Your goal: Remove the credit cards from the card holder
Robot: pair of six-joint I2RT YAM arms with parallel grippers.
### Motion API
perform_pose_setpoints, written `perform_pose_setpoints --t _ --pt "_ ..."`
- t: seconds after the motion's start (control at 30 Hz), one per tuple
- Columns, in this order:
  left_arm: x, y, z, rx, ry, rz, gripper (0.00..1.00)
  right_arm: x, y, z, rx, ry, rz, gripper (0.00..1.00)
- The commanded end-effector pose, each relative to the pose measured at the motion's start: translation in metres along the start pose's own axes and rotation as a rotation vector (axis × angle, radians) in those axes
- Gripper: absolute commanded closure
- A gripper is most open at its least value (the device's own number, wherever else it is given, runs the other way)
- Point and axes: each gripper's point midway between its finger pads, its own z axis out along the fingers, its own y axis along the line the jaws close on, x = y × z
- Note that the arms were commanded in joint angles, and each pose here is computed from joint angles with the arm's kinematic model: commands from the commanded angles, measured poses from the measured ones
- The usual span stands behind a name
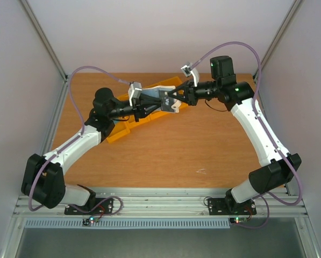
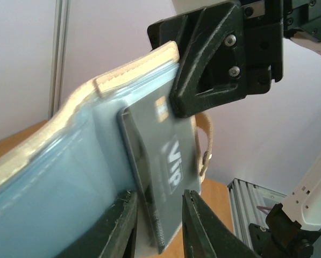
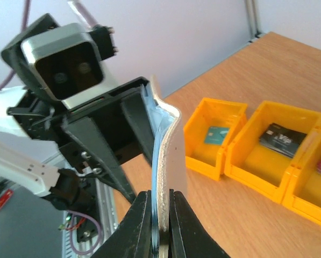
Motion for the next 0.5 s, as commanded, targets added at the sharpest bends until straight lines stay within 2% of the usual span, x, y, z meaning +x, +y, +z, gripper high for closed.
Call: perform_pose_setpoints --t 0.0,0.13,0.3,0.4,0.43,0.47 --pt "-0.040 -0.036 0.007 0.120 -0.101 0.189 0.73 -0.003 -0.006 0.013 0.075 0.000 0.004 0.99" --pt "-0.056 -0.034 0.000 0.115 -0.133 0.177 0.70 -0.006 -0.004 0.013 0.061 -0.016 -0.004 0.99" --pt "-0.061 -0.030 -0.003 0.167 -0.082 0.036 0.68 -0.014 0.009 0.014 -0.019 -0.040 -0.026 0.99" --pt "-0.059 -0.029 -0.001 0.175 -0.069 0.007 0.75 -0.021 0.011 0.014 -0.036 -0.058 -0.039 0.99" --pt "-0.060 -0.031 -0.001 0.177 -0.072 0.018 0.80 -0.021 0.011 0.014 -0.035 -0.060 -0.041 0.99" --pt "-0.059 -0.031 0.000 0.177 -0.071 0.023 0.90 -0.022 0.011 0.014 -0.035 -0.059 -0.041 0.99"
